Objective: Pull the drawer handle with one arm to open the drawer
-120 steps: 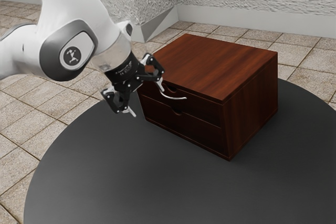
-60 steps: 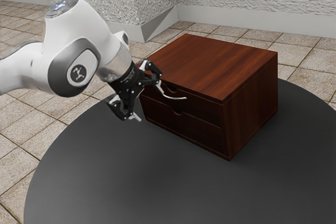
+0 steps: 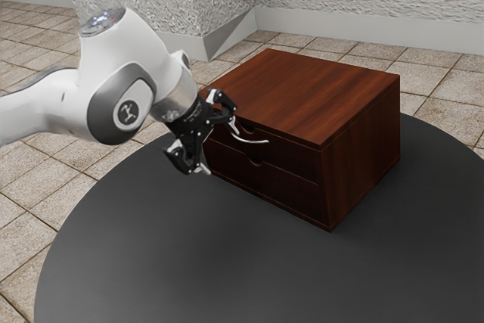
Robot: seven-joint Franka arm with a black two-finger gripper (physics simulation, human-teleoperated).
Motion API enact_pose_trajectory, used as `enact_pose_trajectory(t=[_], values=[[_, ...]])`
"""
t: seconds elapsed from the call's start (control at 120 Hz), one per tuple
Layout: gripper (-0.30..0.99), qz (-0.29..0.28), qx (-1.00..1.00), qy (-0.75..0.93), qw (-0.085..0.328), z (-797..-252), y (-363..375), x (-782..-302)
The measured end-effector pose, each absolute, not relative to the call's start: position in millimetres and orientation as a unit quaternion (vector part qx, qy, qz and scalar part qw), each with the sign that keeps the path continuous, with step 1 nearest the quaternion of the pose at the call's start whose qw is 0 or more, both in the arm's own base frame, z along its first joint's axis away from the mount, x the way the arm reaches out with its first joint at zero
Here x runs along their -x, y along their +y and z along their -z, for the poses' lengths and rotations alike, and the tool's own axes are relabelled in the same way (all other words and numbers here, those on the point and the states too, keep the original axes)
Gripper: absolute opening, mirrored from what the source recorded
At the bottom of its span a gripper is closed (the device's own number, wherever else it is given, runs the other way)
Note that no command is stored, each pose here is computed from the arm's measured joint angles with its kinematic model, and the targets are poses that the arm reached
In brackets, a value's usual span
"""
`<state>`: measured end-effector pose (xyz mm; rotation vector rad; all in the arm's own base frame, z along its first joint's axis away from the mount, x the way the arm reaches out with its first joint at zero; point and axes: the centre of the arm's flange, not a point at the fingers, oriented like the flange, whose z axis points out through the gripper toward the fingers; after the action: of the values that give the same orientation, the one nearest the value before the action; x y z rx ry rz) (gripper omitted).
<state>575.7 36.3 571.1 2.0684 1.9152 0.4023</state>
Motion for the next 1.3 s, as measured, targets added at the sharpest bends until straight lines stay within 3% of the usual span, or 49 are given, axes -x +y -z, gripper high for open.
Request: enact_pose_trajectory(t=[1.017, 1.3], values=[[0.69, -0.136, -0.707, 0.678, 0.147, -544, 31, -601], [0.59, -0.135, -0.706, 0.680, 0.145, -541, 33, -602]])
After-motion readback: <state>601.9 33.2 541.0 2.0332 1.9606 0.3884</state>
